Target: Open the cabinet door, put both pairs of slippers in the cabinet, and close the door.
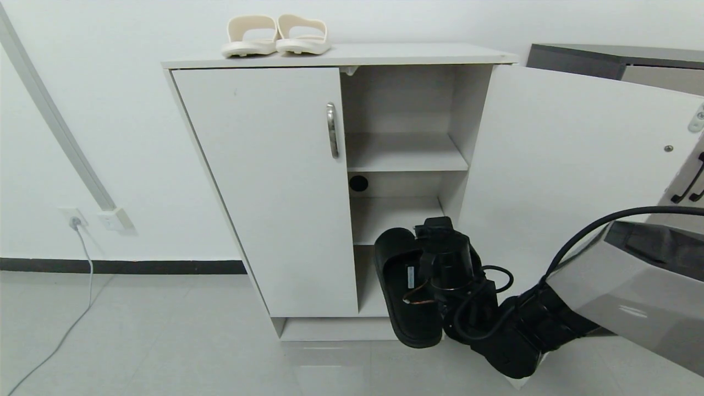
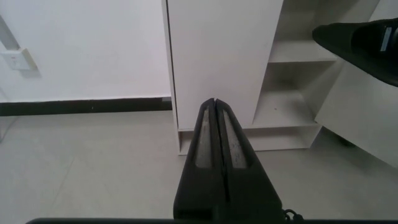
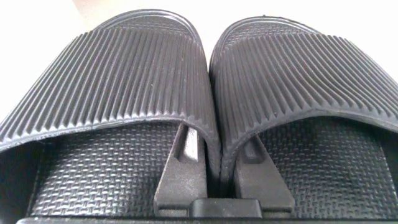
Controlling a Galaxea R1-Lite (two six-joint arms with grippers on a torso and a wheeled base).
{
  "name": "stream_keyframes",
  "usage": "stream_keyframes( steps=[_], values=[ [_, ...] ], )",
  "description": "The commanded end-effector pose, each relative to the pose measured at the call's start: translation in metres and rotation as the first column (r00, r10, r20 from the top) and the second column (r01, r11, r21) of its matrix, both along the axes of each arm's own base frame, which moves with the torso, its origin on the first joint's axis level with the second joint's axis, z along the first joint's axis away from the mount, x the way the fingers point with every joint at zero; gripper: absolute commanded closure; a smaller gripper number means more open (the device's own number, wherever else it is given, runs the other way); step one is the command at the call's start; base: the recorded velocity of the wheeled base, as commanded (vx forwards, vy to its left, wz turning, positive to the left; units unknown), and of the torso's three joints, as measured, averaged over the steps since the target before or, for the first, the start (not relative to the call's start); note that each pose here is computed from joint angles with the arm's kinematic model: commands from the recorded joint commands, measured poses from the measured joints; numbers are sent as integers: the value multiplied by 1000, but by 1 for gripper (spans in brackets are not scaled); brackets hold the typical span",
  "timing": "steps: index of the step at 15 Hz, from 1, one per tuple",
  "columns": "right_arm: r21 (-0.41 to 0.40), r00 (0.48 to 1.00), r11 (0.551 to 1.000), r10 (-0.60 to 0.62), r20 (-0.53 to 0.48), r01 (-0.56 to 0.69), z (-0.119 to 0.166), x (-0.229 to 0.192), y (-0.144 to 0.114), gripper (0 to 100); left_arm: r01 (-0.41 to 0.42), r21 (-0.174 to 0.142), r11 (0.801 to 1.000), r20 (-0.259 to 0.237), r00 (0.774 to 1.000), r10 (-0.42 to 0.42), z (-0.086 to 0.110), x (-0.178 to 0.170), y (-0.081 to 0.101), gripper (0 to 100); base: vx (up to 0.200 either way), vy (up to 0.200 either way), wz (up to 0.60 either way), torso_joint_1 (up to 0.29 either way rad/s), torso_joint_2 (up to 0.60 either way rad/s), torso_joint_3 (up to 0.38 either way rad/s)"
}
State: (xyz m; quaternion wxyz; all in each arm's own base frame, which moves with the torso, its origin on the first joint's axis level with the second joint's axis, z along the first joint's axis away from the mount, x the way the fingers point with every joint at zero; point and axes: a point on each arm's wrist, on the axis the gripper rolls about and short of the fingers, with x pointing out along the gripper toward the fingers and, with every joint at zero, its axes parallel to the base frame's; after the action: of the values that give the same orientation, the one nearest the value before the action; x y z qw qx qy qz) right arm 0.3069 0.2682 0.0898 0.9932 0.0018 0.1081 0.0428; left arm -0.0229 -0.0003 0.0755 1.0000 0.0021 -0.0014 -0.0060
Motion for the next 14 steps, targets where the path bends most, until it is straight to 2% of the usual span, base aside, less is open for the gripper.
stream_keyframes(
  steps=[1, 4, 14],
  values=[
    [11, 1000, 1000, 8, 11, -8, -4, 8, 11, 100, 0, 0, 1000, -1, 1000, 0, 0, 0, 0, 100, 0, 0, 0, 0, 0, 0],
    [-1, 1000, 1000, 7, -4, -7, -19, 14, 16, 100, 0, 0, 1000, -1, 1000, 0, 0, 0, 0, 100, 0, 0, 0, 0, 0, 0],
    [-8, 1000, 1000, 8, -18, -8, -27, 15, 17, 100, 0, 0, 1000, -1, 1000, 0, 0, 0, 0, 100, 0, 0, 0, 0, 0, 0]
  ],
)
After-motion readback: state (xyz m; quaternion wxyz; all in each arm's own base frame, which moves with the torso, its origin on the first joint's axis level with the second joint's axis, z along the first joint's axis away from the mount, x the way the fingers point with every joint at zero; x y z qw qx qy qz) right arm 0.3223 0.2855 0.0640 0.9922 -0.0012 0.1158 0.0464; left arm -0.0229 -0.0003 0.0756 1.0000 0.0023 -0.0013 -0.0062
